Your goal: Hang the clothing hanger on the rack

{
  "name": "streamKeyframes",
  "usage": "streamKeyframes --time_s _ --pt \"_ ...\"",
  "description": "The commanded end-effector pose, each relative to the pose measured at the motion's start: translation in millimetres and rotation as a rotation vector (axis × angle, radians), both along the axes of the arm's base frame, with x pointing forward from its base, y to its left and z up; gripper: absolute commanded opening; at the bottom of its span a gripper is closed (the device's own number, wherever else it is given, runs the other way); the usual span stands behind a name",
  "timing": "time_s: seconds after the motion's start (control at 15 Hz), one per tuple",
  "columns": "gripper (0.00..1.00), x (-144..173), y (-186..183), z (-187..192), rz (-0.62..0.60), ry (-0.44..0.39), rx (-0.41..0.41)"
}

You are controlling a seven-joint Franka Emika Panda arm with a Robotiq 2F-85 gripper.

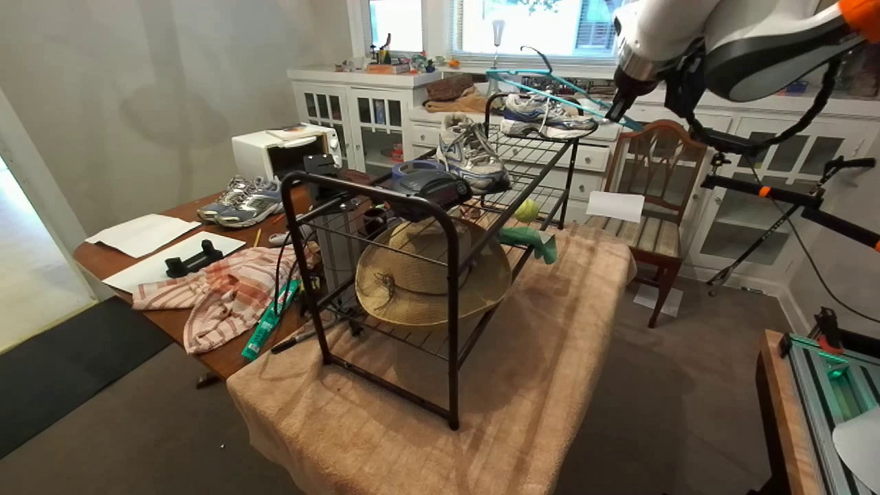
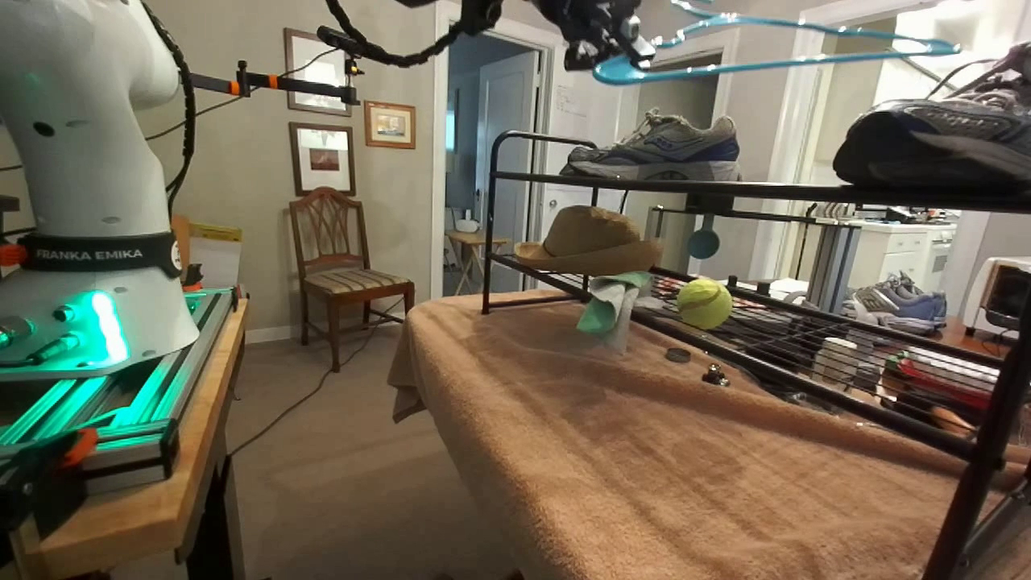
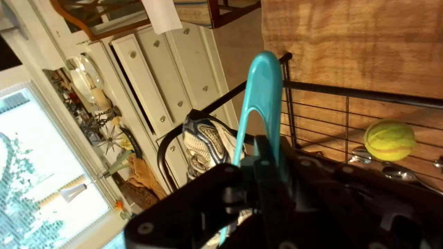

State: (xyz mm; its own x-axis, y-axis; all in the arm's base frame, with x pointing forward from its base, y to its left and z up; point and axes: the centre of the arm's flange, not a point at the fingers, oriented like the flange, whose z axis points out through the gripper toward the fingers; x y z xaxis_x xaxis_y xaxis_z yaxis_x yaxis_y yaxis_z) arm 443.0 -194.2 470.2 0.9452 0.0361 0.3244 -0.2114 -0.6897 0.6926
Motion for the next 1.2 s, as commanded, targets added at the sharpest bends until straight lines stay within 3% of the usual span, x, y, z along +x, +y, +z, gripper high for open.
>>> streamKeyframes --time_s 0.0,0.2,0.47,0.8,1.13 --pt "0.02 -41.8 -5.6 70.1 -0.128 -0.107 0.120" --pt "0.02 -64.9 -24.8 108.7 -0.266 -0.181 0.219" --pt "0.02 -89.6 -54.6 132.8 -0.465 -0.220 0.344" --pt "0.02 -95.2 -87.0 127.9 -0.635 -0.179 0.524" --pt "0.02 -84.2 -124.8 99.3 -0.755 -0.118 0.666"
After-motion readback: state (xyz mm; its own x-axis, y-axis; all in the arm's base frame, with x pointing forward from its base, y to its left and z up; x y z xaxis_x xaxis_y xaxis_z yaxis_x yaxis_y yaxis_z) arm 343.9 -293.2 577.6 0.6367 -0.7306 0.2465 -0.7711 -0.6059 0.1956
